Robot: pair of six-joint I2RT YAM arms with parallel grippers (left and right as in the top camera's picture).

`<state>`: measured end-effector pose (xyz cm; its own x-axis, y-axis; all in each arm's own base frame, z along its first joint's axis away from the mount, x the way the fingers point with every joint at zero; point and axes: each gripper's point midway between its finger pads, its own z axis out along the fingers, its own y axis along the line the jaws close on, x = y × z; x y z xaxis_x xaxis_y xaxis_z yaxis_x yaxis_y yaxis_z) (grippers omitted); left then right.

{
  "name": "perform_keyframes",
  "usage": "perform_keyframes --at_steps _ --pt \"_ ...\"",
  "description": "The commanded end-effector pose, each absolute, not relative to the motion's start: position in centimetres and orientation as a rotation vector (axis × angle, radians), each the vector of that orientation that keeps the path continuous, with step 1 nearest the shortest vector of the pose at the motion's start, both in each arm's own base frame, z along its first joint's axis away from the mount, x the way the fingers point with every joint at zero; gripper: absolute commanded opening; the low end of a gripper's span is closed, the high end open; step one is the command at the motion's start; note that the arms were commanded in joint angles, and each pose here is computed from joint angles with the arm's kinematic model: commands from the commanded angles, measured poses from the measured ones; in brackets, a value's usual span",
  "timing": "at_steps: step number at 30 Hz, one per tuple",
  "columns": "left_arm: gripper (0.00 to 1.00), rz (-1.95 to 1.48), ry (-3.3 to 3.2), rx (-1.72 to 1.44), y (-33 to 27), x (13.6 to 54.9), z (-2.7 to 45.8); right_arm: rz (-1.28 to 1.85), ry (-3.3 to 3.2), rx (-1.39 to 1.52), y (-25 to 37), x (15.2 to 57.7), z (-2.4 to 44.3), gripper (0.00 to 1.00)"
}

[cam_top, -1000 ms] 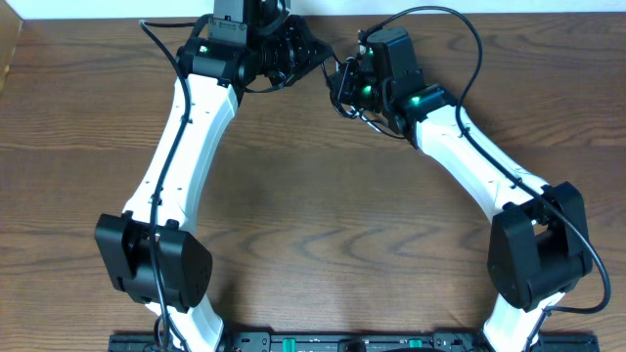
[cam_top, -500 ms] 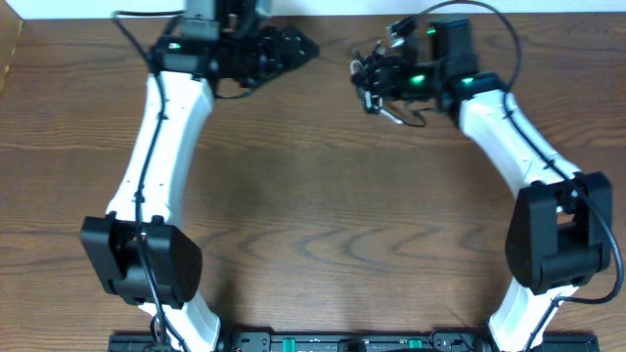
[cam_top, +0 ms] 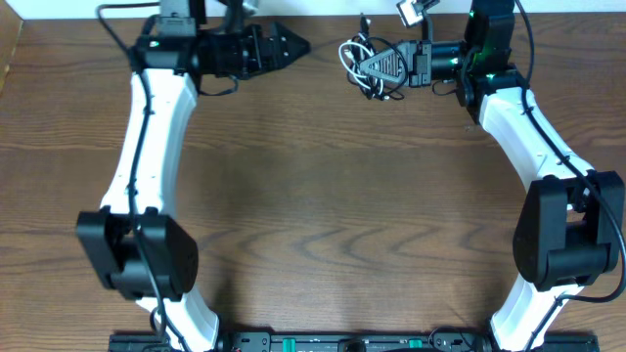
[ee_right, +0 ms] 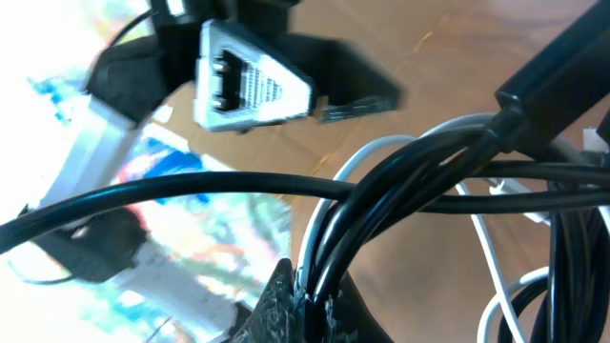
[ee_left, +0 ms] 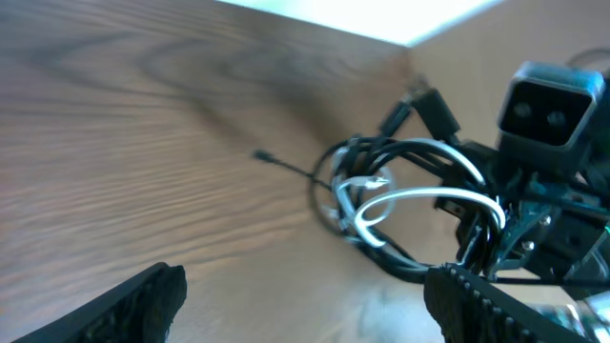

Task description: Untangle cables

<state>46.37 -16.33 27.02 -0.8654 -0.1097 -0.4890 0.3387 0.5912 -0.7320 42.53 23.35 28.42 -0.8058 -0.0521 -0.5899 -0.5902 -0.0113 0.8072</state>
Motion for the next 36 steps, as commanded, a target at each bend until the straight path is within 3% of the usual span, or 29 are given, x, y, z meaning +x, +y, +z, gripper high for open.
perform_keyframes --at_steps 1,11,18,24,29,31,32,36 --pt "0.84 -1.394 2.308 0.311 -19.0 46.2 24.9 1.970 1.900 -0.709 23.7 41.0 29.2 0.01" --pt "0.71 -1.479 2.326 0.407 -23.3 46.6 20.9 1.963 1.902 -0.701 23.7 41.2 29.2 0.01" --pt "0.71 -1.511 2.293 0.416 -25.5 46.7 21.9 1.963 1.902 -0.700 23.7 41.2 29.2 0.01" --pt "0.61 -1.420 2.369 0.266 -27.0 47.7 21.0 1.962 1.907 -0.690 23.7 41.3 29.1 0.01" --pt "0.40 -1.344 2.411 0.195 -27.7 48.1 20.2 1.971 1.920 -0.672 23.6 41.3 29.1 0.01" --pt "0.15 -1.343 2.413 0.189 -27.7 48.1 20.2 1.963 1.923 -0.655 23.4 41.6 29.1 0.01" --pt "0.08 -1.342 2.412 0.185 -27.5 48.2 20.2 1.960 1.930 -0.637 23.3 41.8 29.1 0.01" --pt "0.07 -1.334 2.405 0.139 -25.8 49.0 20.3 1.922 1.950 -0.544 22.2 43.2 28.9 0.01"
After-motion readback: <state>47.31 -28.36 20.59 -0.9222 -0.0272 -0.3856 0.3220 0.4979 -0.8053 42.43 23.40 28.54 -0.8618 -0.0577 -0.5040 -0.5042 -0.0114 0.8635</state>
